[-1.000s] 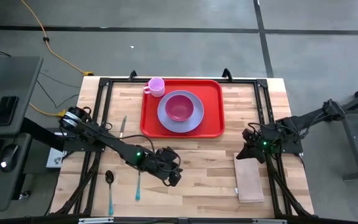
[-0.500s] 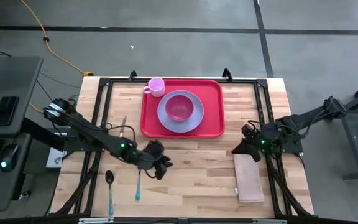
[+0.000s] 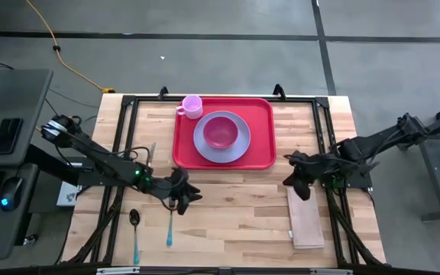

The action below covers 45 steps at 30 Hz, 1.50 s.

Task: Set up tray
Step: Put the brown napkin to the left of the blue plate on the orange serving tray

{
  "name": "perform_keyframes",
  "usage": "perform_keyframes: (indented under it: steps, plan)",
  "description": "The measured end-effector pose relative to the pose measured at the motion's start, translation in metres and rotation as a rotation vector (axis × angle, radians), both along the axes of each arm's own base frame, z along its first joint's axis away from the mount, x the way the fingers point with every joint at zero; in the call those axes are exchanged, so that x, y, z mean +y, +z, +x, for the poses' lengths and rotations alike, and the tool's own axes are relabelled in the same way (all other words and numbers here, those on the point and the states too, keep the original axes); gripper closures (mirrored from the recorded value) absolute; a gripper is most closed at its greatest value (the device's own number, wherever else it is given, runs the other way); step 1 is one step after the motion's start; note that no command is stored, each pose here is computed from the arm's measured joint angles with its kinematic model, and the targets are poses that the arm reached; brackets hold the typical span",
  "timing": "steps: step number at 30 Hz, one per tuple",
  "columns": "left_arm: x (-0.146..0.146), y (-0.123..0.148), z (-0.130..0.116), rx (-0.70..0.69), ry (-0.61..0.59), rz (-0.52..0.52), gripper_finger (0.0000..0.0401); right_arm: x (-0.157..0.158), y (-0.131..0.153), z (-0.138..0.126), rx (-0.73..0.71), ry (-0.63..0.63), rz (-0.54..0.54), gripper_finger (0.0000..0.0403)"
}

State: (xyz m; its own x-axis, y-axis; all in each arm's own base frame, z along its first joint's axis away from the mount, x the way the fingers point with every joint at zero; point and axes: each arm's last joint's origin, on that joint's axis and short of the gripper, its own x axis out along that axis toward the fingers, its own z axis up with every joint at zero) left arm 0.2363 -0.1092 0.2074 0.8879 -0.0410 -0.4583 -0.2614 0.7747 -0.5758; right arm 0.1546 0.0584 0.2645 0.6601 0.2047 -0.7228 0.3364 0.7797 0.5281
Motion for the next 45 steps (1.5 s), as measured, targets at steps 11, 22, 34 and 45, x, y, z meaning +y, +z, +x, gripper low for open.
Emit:
perform_keyframes:
  steps: [11,22,34,45]
  plan:
    - [-0.007,-0.016,-0.016,0.015,-0.055,-0.012,0.0229,0.020,-0.012,0.009,0.347,0.067,0.027,0.0402]
    - [-0.016,-0.020,-0.023,0.044,-0.113,0.002,0.0229,0.022,-0.027,0.000,0.510,0.129,-0.080,0.0402]
    - [-0.017,-0.022,-0.025,0.083,-0.187,-0.020,0.0229,0.022,-0.050,-0.011,0.696,0.058,0.077,0.0384]
    - [-0.016,-0.026,-0.027,0.130,-0.177,-0.013,0.0229,0.021,-0.050,-0.014,0.774,-0.091,0.159,0.0296]
